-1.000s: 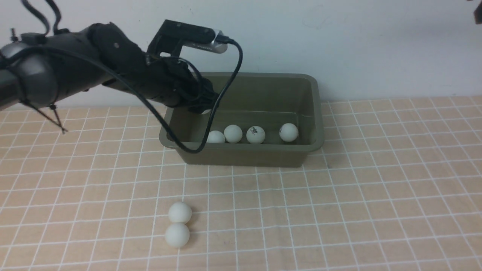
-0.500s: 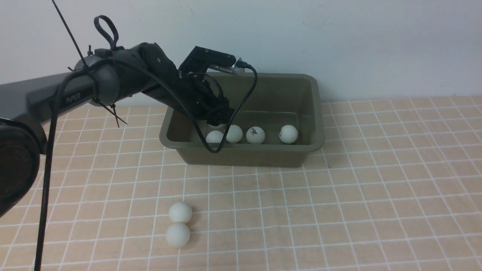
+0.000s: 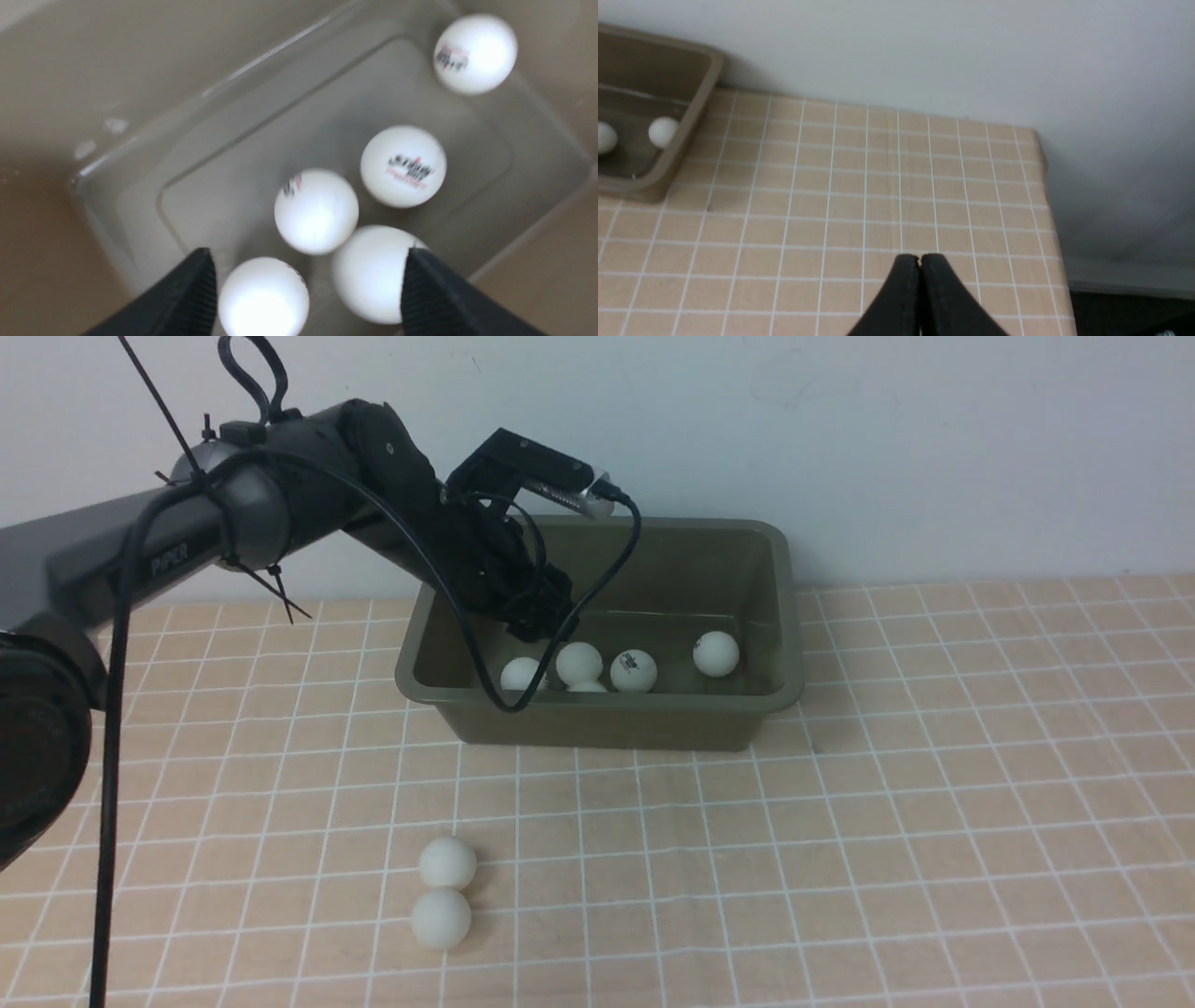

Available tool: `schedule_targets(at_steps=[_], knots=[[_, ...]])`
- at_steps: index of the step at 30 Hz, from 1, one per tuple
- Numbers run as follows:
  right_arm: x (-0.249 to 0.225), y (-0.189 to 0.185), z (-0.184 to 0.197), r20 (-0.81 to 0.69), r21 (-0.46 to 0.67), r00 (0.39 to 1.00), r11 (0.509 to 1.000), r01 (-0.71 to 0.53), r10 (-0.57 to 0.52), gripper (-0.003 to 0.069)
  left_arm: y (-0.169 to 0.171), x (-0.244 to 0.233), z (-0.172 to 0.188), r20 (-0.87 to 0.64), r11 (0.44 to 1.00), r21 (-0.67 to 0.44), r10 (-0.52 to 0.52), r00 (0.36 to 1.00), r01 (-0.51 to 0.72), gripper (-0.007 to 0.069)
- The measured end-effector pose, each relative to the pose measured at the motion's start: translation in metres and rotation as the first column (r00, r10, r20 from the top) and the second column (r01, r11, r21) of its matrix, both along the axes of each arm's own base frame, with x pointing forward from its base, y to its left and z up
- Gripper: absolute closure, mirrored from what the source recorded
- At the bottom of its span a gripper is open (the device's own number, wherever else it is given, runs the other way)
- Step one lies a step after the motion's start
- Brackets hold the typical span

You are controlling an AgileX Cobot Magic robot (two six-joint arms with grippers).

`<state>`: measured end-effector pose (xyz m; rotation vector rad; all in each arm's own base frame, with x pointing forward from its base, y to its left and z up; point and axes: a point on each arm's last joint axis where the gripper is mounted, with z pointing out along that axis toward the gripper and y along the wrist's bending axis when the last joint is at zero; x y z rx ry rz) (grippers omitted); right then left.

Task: Put the table tennis balls into the box on the light coffee tablecloth.
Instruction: 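Drop the ball into the bin, then reach for and grasp a ping pong ball on the table beside the basket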

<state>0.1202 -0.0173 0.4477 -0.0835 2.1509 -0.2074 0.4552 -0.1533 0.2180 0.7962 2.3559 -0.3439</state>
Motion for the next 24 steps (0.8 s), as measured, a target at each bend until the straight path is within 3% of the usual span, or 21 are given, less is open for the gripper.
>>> schedule_targets(at_steps=[8,16,21,24], knots=[[-0.008,-0.002,-0.005,0.012,-0.021,1.0,0.999,0.029,-0.028,0.0677,0.006,-0.029,0.032,-0.155,0.999,0.035,-0.023,0.988,0.028,0.0147],[-0.007,0.003,-0.005,0.013,-0.024,1.0,1.0,-0.01,0.01,0.0677,0.033,-0.072,0.08,-0.293,0.975,0.212,0.126,0.948,-0.064,0.0146],[-0.007,0.004,-0.005,0.013,-0.026,1.0,1.0,-0.016,0.016,0.0677,0.037,-0.1,0.076,-0.362,0.975,0.2,0.165,0.918,-0.096,0.0147],[-0.007,0.004,-0.005,0.013,-0.026,1.0,1.0,-0.017,0.017,0.0677,0.038,-0.122,0.054,-0.449,0.976,0.203,0.166,0.878,-0.081,0.0156]])
